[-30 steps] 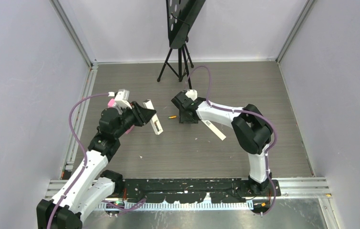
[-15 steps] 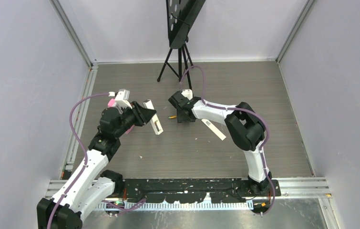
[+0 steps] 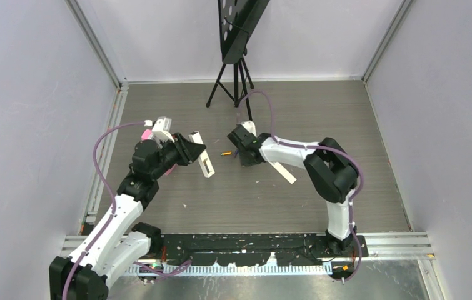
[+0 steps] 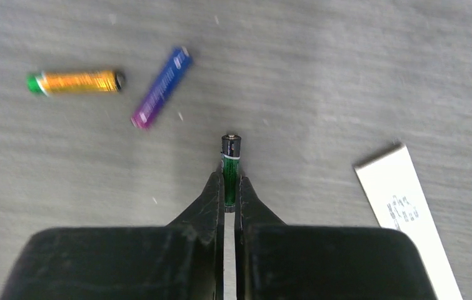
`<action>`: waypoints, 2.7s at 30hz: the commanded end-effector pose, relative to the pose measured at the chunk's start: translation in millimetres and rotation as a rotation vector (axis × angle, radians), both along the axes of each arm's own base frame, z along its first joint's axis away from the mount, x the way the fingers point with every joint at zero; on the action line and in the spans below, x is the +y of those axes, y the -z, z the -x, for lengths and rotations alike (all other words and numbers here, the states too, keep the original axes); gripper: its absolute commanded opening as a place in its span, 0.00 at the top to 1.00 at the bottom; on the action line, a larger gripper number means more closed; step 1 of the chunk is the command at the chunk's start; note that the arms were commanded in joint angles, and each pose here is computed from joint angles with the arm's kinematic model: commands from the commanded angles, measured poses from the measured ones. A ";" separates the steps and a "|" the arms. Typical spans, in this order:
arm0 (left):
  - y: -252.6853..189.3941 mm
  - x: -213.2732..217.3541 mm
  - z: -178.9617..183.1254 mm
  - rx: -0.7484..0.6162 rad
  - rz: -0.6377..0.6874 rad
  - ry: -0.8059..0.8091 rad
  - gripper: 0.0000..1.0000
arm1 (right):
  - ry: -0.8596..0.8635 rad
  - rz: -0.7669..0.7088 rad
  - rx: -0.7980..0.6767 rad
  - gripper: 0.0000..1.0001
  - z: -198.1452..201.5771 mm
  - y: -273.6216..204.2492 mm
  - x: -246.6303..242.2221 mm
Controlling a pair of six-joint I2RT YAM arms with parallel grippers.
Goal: Load the batteries into the remote control
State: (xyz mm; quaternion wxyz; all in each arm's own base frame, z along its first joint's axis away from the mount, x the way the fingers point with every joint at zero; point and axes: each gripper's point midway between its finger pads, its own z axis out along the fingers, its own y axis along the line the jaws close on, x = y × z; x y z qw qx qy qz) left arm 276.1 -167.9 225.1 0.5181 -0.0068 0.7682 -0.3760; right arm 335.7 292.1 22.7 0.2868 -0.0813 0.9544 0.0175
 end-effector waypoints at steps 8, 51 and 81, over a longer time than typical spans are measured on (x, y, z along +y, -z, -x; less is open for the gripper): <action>-29.5 -25.1 3.4 -0.055 0.087 0.149 1.00 | -0.336 -0.394 -0.263 1.00 53.3 -125.2 7.0; -81.8 -68.6 46.5 -0.213 0.267 0.576 1.00 | -0.591 -0.738 -0.551 1.00 130.4 -279.5 -12.1; -79.9 -64.1 41.7 -0.192 0.246 0.518 1.00 | 1.007 -0.463 0.039 0.99 91.1 -19.2 -87.1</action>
